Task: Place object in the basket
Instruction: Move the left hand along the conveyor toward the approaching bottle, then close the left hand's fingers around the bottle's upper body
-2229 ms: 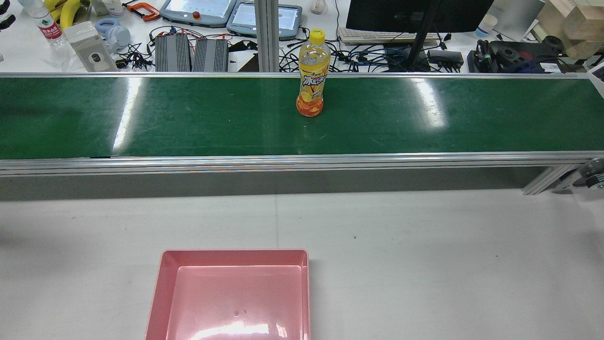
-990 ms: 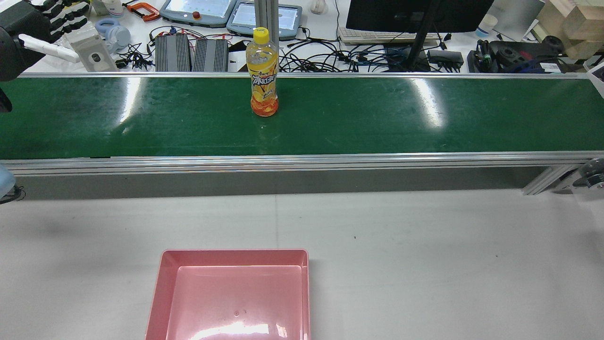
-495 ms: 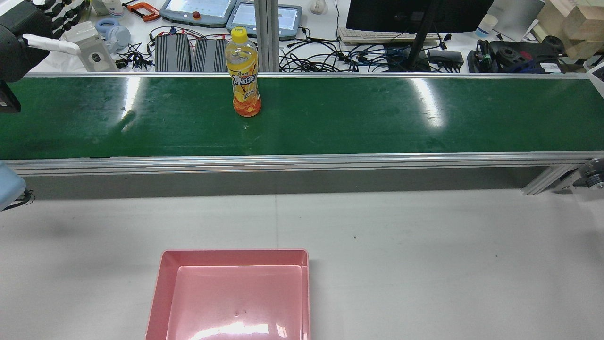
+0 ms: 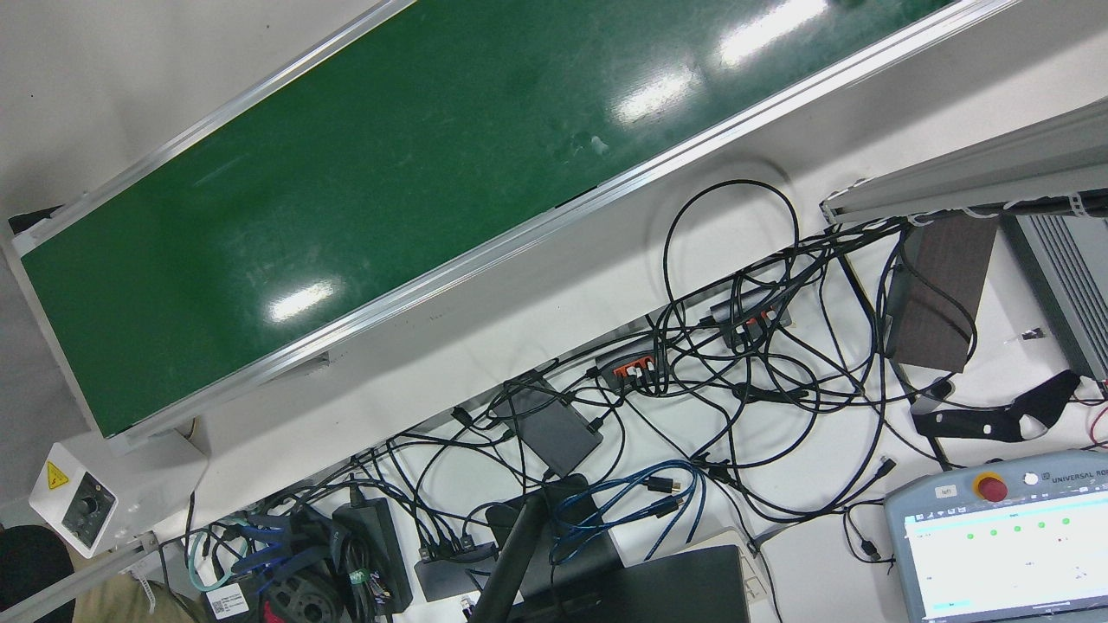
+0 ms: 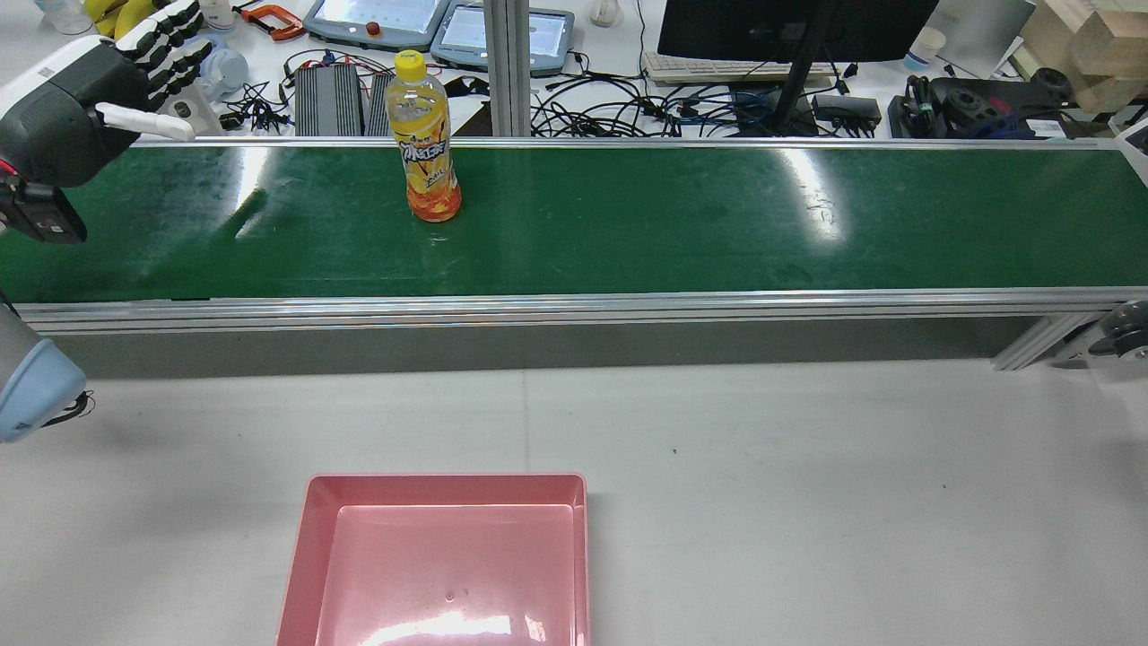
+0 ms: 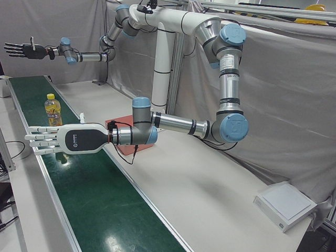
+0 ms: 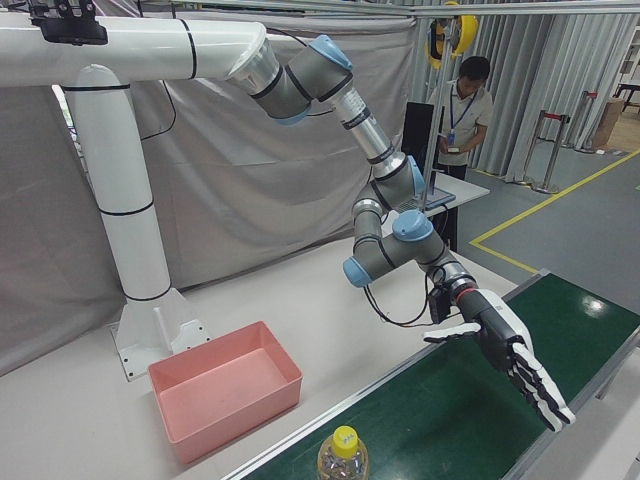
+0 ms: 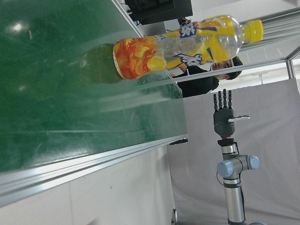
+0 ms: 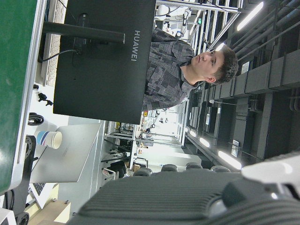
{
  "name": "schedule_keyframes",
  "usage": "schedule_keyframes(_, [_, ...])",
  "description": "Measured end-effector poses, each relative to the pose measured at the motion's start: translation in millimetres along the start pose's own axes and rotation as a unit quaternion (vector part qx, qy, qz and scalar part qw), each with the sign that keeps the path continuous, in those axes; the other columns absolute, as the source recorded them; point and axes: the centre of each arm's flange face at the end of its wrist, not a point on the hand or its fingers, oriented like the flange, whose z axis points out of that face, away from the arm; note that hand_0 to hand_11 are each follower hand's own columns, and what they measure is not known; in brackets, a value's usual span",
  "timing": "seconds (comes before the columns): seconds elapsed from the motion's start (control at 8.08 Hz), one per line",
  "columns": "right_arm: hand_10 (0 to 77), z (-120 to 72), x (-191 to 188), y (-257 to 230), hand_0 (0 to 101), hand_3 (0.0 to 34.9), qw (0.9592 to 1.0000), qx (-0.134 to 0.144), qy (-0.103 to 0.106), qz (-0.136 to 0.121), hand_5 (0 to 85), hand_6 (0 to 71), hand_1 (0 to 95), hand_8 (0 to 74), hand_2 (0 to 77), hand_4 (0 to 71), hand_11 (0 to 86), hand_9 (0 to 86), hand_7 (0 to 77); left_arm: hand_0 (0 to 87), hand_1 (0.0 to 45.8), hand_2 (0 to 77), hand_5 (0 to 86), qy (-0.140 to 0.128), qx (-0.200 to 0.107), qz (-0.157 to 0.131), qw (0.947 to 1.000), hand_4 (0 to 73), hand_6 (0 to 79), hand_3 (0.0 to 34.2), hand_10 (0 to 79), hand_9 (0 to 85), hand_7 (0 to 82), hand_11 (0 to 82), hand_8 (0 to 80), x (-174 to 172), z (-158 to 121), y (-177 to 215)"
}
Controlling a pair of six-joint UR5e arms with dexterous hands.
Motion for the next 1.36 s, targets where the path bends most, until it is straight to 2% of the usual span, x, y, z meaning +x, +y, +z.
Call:
schedule_keyframes(0.37, [0.0, 0.0, 0.0, 0.0, 0, 0.3, 1.0000, 0.000, 0.000, 0.000, 0.0, 0.0, 0.0, 0.0, 0.5, 0.0, 0.0, 0.0, 0.5, 52.1, 13.1, 0.5, 9.3, -0.003, -0.017, -0.004, 0.9999, 0.5, 0.0, 4.4, 1.1, 3.8, 4.4, 4.4, 6.0, -14.2, 5.0, -9.4])
schedule_keyframes(0.5, [0.0, 0.0, 0.0, 0.0, 0, 0.3, 1.0000, 0.000, 0.000, 0.000, 0.0, 0.0, 0.0, 0.0, 0.5, 0.0, 0.0, 0.0, 0.5, 52.1, 11.4, 0.5, 9.8, -0.007, -0.023, -0.007, 0.9997, 0.5, 0.0, 3.6, 1.6, 4.4, 5.4, 4.4, 6.0, -22.4, 6.1, -5.9])
schedule_keyframes(0.74, [0.0, 0.0, 0.0, 0.0, 0, 0.3, 1.0000, 0.000, 0.000, 0.000, 0.0, 0.0, 0.0, 0.0, 0.5, 0.0, 0.0, 0.0, 0.5, 53.1, 13.1, 0.5, 10.4, -0.017, -0.032, -0.012, 0.9993, 0.5, 0.0, 4.3, 1.6, 4.4, 5.4, 4.4, 6.0, -37.4, 6.8, 1.4])
schedule_keyframes(0.87, [0.0, 0.0, 0.0, 0.0, 0, 0.3, 1.0000, 0.000, 0.000, 0.000, 0.0, 0.0, 0.0, 0.0, 0.5, 0.0, 0.0, 0.0, 0.5, 54.6, 13.1, 0.5, 12.0, -0.018, -0.035, -0.014, 0.9991, 0.5, 0.0, 2.0, 3.3, 4.9, 5.4, 6.5, 6.0, -39.4, 7.0, 4.1])
schedule_keyframes(1.36, [0.0, 0.0, 0.0, 0.0, 0, 0.3, 1.0000, 0.000, 0.000, 0.000, 0.0, 0.0, 0.0, 0.0, 0.5, 0.0, 0.0, 0.0, 0.5, 56.3, 15.8, 0.5, 14.2, -0.033, -0.059, -0.035, 0.9971, 2.2, 0.0, 0.0, 2.2, 4.4, 5.4, 4.9, 6.0, -69.2, 11.1, 24.3])
